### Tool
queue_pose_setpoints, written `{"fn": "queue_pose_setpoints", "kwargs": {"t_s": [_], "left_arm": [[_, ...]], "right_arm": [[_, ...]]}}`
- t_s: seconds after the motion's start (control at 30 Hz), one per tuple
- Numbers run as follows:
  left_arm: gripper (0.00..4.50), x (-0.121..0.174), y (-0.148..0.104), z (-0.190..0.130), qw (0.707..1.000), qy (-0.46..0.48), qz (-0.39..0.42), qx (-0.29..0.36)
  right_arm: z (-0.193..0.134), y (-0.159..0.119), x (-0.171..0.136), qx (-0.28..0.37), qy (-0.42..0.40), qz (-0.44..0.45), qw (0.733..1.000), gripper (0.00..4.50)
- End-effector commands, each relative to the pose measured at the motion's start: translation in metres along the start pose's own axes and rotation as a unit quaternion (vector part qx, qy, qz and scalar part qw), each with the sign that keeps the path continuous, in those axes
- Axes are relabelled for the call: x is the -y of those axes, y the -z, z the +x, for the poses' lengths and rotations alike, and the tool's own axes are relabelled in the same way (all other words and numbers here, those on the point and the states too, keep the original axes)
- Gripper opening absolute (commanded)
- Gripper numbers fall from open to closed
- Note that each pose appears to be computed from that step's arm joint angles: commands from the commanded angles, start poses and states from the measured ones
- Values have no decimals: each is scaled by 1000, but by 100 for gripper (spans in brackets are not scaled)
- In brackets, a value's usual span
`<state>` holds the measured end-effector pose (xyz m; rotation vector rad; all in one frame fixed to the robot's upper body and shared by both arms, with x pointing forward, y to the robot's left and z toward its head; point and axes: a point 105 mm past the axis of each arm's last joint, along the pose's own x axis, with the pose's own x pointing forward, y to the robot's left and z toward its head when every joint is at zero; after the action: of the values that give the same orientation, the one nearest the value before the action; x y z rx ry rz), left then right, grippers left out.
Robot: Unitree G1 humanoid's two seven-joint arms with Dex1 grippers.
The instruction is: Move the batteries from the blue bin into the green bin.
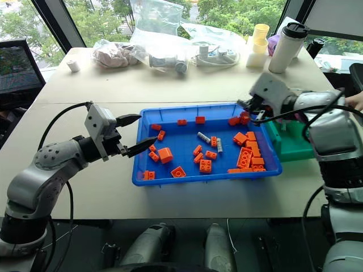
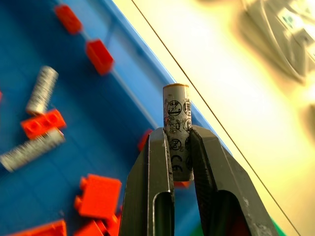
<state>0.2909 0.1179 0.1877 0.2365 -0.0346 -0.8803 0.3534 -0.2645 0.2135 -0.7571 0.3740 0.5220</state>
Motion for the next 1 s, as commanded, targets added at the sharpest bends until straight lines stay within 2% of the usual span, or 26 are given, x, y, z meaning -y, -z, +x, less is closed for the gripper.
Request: {"fn": "queue_pose_setpoints", "kwargs": {"t_s": [0.03, 0.2, 0.27, 0.33, 0.5, 0.57, 0.7, 0.83, 0.93, 1.0], "left_arm": [[450, 1, -9, 1, 1000, 8, 17, 17], [450, 0, -9, 8, 999, 23, 22, 18], [450, -1, -10, 9, 999, 25, 23, 19], [450, -1, -9, 9, 999, 25, 24, 19], [450, -1, -9, 8, 999, 24, 27, 18], [450, -2, -10, 7, 999, 23, 27, 18], [450, -2, -10, 7, 999, 22, 29, 17], [450, -2, -11, 7, 999, 22, 30, 17], [450, -3, -12, 4, 999, 16, 33, 16], [450, -3, -12, 2, 999, 12, 33, 13]], "right_arm": [[-18, 7, 16, -10, 33, -17, 999, 1], [-24, 43, 25, -60, 48, -7, 997, 1], [-22, 44, 25, -58, 49, -8, 997, 107], [-21, 43, 26, -53, 51, -8, 997, 194], [-22, 9, 37, 5, 75, -12, 997, 445], [-16, -18, 30, 53, 55, -13, 997, 445], [3, -66, -7, 131, -29, -14, 991, 445], [17, -79, -27, 146, -64, -8, 987, 445], [53, -84, -79, 145, -132, 5, 981, 445], [70, -83, -100, 134, -148, 16, 980, 445]]}}
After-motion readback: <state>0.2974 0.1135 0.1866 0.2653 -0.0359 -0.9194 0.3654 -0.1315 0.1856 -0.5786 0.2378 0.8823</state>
